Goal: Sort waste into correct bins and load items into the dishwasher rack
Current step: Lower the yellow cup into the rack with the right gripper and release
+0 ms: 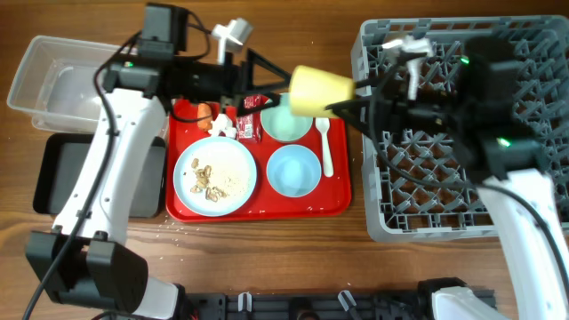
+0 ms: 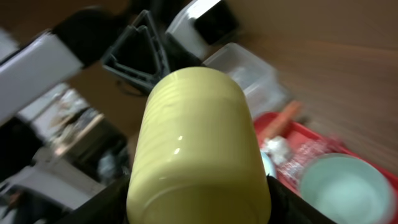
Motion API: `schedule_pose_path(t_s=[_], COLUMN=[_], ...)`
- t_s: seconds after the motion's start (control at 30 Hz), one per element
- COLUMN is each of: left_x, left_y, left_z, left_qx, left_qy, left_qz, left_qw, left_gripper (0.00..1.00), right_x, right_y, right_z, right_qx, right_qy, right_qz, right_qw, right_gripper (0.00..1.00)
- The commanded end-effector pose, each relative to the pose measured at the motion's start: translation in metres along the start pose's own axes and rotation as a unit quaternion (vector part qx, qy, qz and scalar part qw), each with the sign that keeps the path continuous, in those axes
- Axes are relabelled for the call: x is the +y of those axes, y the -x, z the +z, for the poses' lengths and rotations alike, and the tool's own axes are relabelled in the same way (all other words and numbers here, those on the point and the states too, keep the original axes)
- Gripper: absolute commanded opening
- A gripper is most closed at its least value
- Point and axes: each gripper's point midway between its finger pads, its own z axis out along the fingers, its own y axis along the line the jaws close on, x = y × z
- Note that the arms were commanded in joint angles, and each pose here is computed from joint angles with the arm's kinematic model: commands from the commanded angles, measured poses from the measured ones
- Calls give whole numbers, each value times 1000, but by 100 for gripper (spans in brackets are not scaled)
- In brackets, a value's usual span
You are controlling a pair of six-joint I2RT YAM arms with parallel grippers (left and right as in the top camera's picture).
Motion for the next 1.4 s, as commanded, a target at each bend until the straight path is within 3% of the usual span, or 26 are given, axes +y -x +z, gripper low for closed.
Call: schedule_pose_path(t_s=[0.0, 0.03, 0.13, 0.2, 0.27, 0.37, 0.47, 0.53, 0.63, 0.83, 0.97, 1.07, 1.1, 1.17, 1.23, 1.3, 1.37], left_x=[17, 19, 24, 27, 30, 32, 33, 36, 51, 73, 71, 64, 61, 51, 55, 64, 68], left_y=[24, 27, 34, 35, 36, 36, 36, 36, 34, 31, 30, 29, 27, 23, 14, 5, 4], left_z=[-38, -46, -63, -63, -63, -63, -63, -64, -66, -73, -82, -92, -100, -122, -134, -134, -136], left_qx=[-61, -71, -94, -97, -101, -102, -102, -104, -112, -127, -148, -172, -190, -236, -255, -249, -251], left_qy=[23, 25, 29, 37, 48, 52, 54, 63, 99, 166, 202, 236, 262, 329, 407, 471, 502], left_qz=[-16, -18, -23, -24, -24, -25, -25, -31, -55, -82, -65, -44, -32, -2, 7, 11, 18], left_qw=[998, 997, 995, 994, 993, 993, 993, 992, 987, 974, 966, 955, 946, 914, 877, 846, 827], left_gripper=[100, 100, 100, 100, 100, 100, 100, 100, 100, 99, 99, 99, 98, 93, 92, 92, 91], right_x=[-33, -40, -79, -98, -106, -118, -134, -143, -145, -129, -125, -110, -95, -69, -69, -68, -82], right_y=[3, -6, -60, -101, -126, -152, -167, -178, -179, -123, -119, -101, -84, -71, -81, -103, -129], right_z=[-51, -61, -102, -126, -134, -129, -122, -117, -108, -113, -115, -80, -53, -12, 9, 39, 57], right_qx=[-36, -30, 27, 76, 116, 170, 208, 233, 236, 116, 108, 109, 95, 98, 115, 161, 208], right_qy=[-200, -239, -406, -491, -522, -526, -524, -521, -502, -505, -504, -406, -345, -288, -319, -310, -325], right_qz=[11, 28, 137, 221, 268, 324, 347, 363, 374, 294, 284, 239, 205, 147, 139, 141, 151], right_qw=[979, 970, 903, 839, 801, 768, 750, 737, 743, 803, 809, 875, 911, 941, 930, 926, 910], right_gripper=[41, 41, 40, 40, 40, 39, 39, 50, 67, 76, 79, 78, 77, 72, 72, 64, 60])
